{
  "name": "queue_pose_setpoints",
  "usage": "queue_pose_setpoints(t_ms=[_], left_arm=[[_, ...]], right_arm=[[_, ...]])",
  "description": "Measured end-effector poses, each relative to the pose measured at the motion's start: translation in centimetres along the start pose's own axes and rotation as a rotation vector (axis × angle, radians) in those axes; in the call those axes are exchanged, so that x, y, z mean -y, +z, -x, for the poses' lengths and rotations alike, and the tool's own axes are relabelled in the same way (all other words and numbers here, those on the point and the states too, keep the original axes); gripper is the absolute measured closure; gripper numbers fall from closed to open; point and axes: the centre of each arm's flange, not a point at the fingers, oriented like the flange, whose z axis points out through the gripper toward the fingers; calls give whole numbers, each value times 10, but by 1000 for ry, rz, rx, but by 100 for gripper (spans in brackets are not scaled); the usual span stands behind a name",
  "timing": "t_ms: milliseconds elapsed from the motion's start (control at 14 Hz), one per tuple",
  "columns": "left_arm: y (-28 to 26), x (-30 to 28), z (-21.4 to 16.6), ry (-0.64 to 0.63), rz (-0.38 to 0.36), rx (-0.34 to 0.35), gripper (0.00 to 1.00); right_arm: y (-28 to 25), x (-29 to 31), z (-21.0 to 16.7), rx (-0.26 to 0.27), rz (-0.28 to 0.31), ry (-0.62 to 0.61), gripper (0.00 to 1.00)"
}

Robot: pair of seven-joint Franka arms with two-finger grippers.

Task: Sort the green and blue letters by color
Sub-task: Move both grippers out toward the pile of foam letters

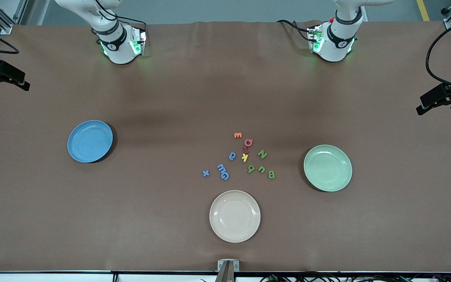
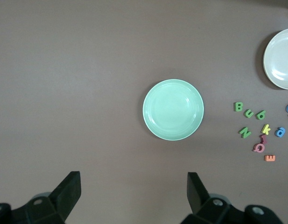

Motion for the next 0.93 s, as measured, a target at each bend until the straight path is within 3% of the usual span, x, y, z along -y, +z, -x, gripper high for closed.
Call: queue_pose_setpoints(t_ms=[429,643,929], left_arm=[[0,0,2,-1,0,16,0],[5,-4,7,-7,-1,59,0],[36,-69,7,27,6,132,0]], right_arm=[[0,0,0,-1,0,1,0],[0,-1,0,-1,0,1,0],[-1,-1,0,-2,0,2,0]])
